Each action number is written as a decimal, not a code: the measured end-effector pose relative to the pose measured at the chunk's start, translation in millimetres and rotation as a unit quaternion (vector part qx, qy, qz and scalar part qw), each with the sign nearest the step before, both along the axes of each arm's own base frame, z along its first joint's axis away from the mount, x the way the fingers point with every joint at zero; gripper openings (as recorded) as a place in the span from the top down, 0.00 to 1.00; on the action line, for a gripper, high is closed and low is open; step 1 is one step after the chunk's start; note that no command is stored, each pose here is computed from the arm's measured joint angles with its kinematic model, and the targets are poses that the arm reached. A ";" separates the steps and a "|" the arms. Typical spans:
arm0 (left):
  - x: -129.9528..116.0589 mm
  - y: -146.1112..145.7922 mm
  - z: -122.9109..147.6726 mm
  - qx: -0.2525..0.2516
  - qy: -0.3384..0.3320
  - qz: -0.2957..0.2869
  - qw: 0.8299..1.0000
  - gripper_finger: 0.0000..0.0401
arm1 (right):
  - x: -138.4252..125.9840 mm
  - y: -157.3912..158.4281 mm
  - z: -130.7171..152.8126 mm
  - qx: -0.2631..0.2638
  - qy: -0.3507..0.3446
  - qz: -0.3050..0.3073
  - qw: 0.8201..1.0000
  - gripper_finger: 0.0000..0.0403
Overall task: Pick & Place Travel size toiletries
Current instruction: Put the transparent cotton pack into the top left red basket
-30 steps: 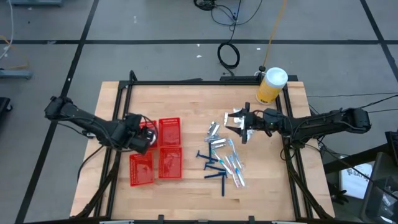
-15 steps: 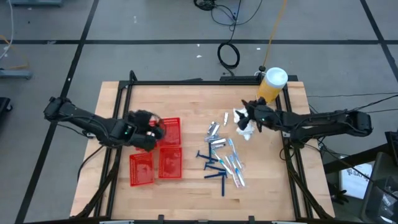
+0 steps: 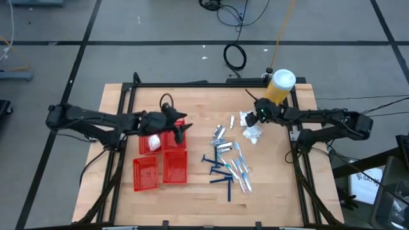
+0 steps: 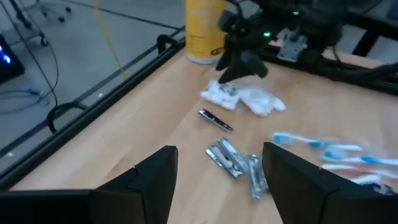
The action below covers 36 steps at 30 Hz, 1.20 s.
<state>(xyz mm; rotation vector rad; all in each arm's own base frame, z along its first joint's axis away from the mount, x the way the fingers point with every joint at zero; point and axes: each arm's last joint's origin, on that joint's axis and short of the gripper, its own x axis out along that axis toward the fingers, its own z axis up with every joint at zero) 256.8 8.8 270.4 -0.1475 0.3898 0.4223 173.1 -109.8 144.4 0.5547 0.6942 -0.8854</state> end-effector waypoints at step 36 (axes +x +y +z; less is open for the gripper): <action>31.0 26.8 -38.9 -0.040 0.039 -0.029 0.998 0.43 | -7.9 -5.6 -14.9 -0.014 -0.060 0.058 0.996 0.96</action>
